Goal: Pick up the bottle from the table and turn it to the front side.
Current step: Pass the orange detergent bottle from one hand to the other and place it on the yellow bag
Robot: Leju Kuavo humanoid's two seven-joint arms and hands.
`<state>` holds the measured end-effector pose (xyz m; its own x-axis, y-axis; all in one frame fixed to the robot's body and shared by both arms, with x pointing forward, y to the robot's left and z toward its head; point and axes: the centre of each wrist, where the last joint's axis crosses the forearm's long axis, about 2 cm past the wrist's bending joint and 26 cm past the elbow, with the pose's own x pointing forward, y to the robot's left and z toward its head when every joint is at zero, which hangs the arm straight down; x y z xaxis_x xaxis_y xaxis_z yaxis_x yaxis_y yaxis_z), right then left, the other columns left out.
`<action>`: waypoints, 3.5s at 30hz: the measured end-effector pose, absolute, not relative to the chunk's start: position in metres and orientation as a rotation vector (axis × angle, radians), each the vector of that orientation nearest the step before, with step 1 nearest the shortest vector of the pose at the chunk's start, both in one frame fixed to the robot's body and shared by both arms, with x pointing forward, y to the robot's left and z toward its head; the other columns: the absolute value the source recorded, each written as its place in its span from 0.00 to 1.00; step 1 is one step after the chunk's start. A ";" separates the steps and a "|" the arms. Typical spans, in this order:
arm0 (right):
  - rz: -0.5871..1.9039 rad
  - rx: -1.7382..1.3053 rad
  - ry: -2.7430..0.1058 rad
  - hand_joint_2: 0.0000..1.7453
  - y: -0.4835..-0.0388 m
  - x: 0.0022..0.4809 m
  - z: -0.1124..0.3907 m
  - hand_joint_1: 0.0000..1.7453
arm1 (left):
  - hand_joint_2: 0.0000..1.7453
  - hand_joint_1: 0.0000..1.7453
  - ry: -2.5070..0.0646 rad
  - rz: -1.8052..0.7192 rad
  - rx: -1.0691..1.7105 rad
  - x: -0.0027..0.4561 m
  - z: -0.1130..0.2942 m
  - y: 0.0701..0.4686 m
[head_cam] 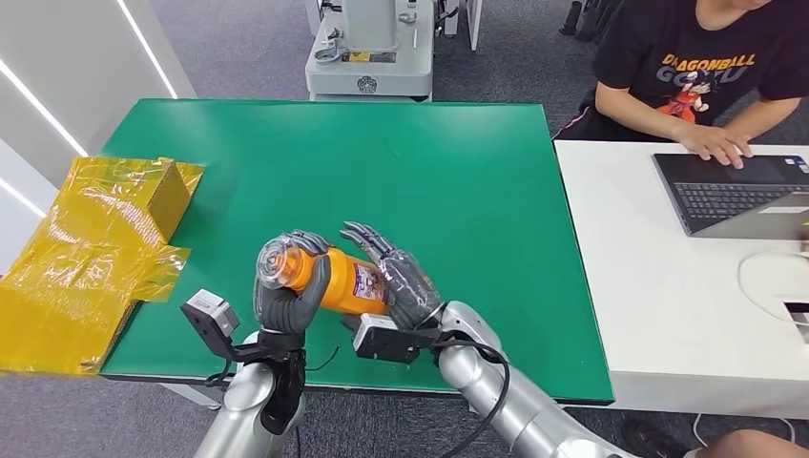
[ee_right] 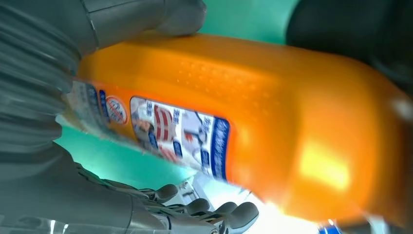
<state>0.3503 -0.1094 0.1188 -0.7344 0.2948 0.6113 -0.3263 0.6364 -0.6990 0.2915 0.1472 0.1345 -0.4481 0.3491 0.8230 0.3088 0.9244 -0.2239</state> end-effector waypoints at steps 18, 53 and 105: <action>0.633 0.083 -2.321 1.00 -0.098 0.290 0.120 0.00 | 1.00 1.00 -2.220 -0.016 -0.191 0.313 0.163 0.208; -0.108 -0.078 -2.405 1.00 -0.124 0.238 0.163 0.00 | 1.00 1.00 -1.903 -0.821 1.338 0.372 0.220 0.398; -0.152 -0.055 -2.507 1.00 -0.119 0.222 0.189 0.00 | 1.00 0.00 -1.109 -1.560 0.977 0.377 0.092 0.427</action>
